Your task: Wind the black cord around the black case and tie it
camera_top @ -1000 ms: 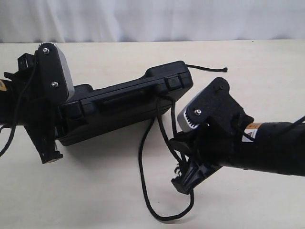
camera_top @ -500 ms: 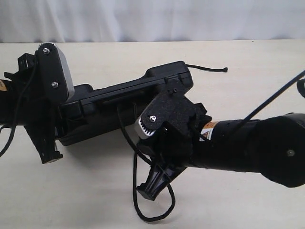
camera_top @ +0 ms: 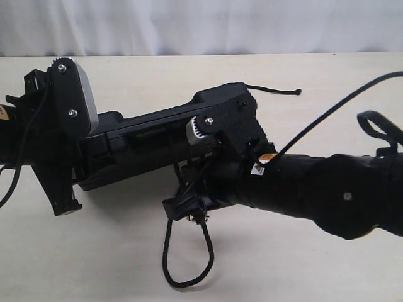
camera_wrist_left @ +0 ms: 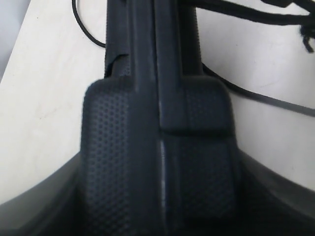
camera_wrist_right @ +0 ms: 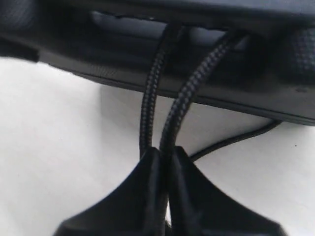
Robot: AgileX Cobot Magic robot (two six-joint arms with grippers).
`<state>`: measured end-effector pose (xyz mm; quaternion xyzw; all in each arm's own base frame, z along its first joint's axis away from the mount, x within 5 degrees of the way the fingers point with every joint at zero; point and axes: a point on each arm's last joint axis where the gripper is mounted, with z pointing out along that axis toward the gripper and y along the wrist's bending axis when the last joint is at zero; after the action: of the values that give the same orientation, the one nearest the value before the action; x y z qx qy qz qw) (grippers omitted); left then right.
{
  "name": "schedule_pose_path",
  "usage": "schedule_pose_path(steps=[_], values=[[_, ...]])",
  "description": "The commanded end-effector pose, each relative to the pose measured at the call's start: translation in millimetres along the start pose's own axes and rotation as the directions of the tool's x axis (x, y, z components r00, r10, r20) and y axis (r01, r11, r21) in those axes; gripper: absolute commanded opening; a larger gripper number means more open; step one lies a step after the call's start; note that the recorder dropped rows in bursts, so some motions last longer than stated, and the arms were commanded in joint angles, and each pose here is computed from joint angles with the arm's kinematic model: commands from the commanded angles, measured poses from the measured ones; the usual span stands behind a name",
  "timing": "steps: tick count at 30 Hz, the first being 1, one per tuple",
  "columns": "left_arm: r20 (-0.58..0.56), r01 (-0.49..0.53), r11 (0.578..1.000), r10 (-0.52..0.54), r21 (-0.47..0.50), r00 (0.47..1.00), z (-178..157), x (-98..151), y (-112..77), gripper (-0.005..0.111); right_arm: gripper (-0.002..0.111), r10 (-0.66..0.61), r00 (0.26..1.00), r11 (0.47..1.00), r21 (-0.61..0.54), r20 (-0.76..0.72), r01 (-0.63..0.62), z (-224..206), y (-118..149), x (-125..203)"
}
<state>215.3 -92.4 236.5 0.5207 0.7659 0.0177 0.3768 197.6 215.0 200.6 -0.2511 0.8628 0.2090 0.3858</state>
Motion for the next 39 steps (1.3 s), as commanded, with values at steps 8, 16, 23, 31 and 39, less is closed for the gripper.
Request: schedule_pose_path(steps=[8, 16, 23, 31, 39], values=[[-0.013, -0.010, 0.999, 0.010, 0.034, 1.000, 1.5, 1.7, -4.0, 0.000, 0.004, 0.057, 0.994, 0.998, 0.002, 0.091, -0.058, 7.4, 3.2, -26.7], [-0.035, -0.062, 0.997, 0.064, 0.040, 0.997, 1.4, 3.8, -4.3, 0.032, 0.004, 0.154, 0.982, 0.987, 0.022, 0.111, -0.157, 18.3, 0.1, -25.1], [-0.034, -0.061, 0.997, 0.062, 0.041, 0.997, 0.9, 3.7, -4.5, 0.058, 0.004, 0.171, 0.977, 0.985, 0.015, 0.129, -0.174, 13.0, 0.6, -28.9], [-0.033, -0.053, 0.998, 0.055, 0.041, 0.998, 0.9, 3.6, -4.6, 0.079, 0.004, 0.144, 0.979, 0.989, 0.011, 0.146, -0.147, 7.9, 1.3, -32.6], [0.010, -0.063, 0.998, 0.063, -0.010, 0.998, -12.1, -3.9, 0.6, 0.078, 0.004, 0.144, 0.978, 0.989, 0.013, 0.153, -0.148, 7.7, 1.0, -33.1]])
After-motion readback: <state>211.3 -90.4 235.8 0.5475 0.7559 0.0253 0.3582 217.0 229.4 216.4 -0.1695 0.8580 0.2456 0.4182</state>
